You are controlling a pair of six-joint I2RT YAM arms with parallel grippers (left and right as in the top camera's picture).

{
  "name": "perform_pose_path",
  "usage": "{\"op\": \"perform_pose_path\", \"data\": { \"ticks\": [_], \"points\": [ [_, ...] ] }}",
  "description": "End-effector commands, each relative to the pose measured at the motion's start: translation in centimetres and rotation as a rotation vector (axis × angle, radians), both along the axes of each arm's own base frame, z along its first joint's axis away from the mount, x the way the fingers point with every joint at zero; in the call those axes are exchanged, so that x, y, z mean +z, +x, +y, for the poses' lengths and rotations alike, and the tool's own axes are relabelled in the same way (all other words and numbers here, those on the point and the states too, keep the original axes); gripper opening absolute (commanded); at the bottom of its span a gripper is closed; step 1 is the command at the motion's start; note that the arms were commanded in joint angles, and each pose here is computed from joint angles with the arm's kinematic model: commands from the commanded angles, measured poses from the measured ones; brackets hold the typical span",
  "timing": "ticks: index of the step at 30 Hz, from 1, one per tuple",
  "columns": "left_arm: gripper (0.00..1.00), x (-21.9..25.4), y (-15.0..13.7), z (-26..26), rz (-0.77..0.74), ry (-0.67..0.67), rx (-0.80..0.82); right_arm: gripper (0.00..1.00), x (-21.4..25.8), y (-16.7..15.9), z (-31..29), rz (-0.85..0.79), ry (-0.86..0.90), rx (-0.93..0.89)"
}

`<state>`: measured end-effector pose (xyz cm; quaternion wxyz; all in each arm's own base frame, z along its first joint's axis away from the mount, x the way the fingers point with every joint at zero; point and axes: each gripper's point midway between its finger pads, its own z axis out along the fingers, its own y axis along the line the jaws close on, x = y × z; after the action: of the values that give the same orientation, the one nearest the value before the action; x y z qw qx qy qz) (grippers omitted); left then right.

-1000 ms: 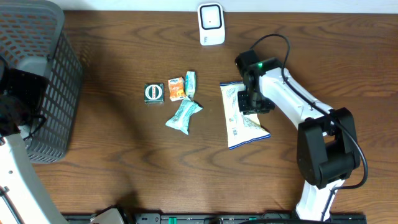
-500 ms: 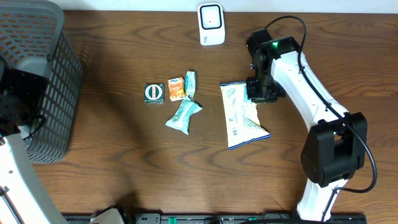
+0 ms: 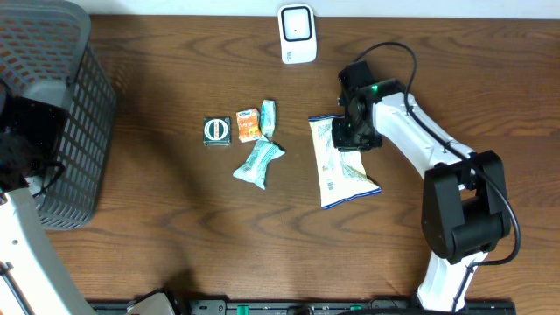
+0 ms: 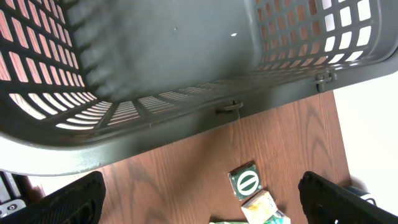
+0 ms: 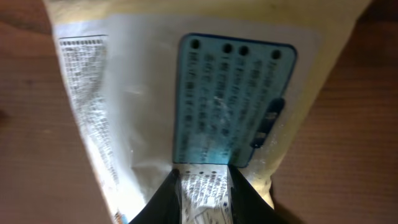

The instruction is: Scan the item barcode

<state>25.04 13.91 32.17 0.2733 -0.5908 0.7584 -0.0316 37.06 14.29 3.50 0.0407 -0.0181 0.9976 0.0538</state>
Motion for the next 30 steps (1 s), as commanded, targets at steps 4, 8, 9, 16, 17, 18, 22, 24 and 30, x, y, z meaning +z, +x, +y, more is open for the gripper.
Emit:
{"op": "perform_pose_path", "data": {
  "ticks": [4,8,9,16,17,18,22,24,30],
  "points": [
    [0.98,0.1,-0.1,0.2,0.002,0.004,0.008,0.2,-0.7,0.7,-3.4,-0.032,-0.138,-0.058],
    [0.98,0.1,-0.1,0.2,0.002,0.003,0.008,0.25,1.3,1.1,-4.7,-0.014,-0.149,-0.09],
    [0.98,0.1,-0.1,0.2,0.002,0.004,0.008,0.25,2.1,1.1,-4.9,-0.004,-0.15,-0.093],
    [0.97,0.1,-0.1,0.2,0.002,0.003,0.008,0.25,6.4,-0.6,-1.1,0.093,0.029,0.041],
    [0.98,0.1,-0.1,0.2,0.002,0.004,0.008,0.25,6.5,-1.0,-0.2,0.103,0.066,0.066],
    [0.98,0.1,-0.1,0.2,0.002,0.003,0.008,0.25,6.4,-1.3,0.4,0.111,0.088,0.084],
    [0.98,0.1,-0.1,0.2,0.002,0.004,0.008,0.25,5.3,-1.6,1.2,0.102,0.063,0.115],
    [0.98,0.1,-0.1,0.2,0.002,0.004,0.009,0.25,4.4,-1.7,1.5,0.092,0.042,0.119],
    [0.98,0.1,-0.1,0.2,0.002,0.003,0.008,0.27,1.4,-2.3,0.8,0.092,-0.009,0.083]
  ]
}}
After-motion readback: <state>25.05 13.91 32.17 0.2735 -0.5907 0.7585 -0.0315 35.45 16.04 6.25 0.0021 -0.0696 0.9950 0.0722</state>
